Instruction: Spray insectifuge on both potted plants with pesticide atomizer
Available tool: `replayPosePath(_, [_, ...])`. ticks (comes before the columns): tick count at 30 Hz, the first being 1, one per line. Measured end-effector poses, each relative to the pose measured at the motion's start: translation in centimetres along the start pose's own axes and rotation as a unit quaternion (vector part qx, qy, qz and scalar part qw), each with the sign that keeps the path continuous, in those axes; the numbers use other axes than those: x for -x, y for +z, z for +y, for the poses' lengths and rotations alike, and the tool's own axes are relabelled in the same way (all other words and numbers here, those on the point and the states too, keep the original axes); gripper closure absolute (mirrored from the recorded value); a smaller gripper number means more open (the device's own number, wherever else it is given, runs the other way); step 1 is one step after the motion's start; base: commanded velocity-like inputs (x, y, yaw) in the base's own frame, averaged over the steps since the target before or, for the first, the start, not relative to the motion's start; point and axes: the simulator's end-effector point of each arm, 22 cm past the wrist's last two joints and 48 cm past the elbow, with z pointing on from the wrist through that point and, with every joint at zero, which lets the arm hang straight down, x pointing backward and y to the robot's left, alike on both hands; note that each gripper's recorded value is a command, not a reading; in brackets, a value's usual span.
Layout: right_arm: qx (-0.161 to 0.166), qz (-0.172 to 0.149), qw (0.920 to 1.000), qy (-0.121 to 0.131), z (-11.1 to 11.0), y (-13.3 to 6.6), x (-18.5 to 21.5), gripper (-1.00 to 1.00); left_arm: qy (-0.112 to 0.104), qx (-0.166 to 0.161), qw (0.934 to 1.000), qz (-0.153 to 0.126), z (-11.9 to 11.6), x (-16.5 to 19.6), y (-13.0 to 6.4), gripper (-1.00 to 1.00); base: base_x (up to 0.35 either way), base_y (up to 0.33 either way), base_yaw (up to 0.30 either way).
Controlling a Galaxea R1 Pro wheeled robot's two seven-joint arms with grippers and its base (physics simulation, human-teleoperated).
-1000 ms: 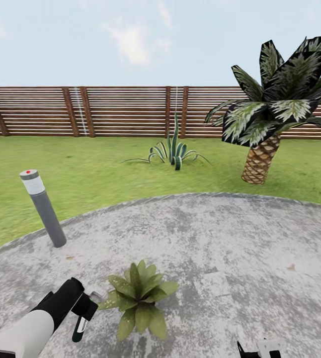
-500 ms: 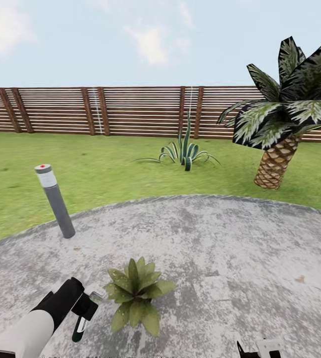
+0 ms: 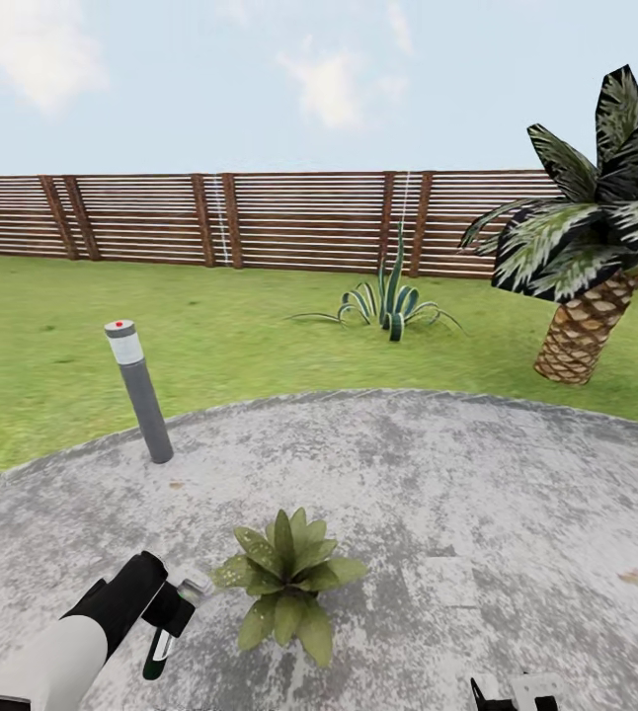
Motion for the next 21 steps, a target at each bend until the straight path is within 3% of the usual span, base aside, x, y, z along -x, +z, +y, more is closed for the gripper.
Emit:
replayPosePath(7, [0.000,0.000,1.0000,0.000,0.0,0.0,0.0,-1.00,0.000,-0.003,0.9999,0.012,-0.3,-1.0,0.4,1.00,0.100,-0.104,0.185])
replayPosePath(11, [0.000,0.000,1.0000,0.000,0.0,0.0,0.0,-1.00,0.000,-0.003,0.9999,0.010,-0.2,-0.9,0.4,1.00,0.160,-0.236,0.044])
replayPosePath(21, [0.000,0.000,1.0000,0.000,0.0,0.0,0.0,-1.00,0.000,-0.003,0.9999,0.010,-0.2,-0.9,0.4,1.00,0.020,-0.272,0.261])
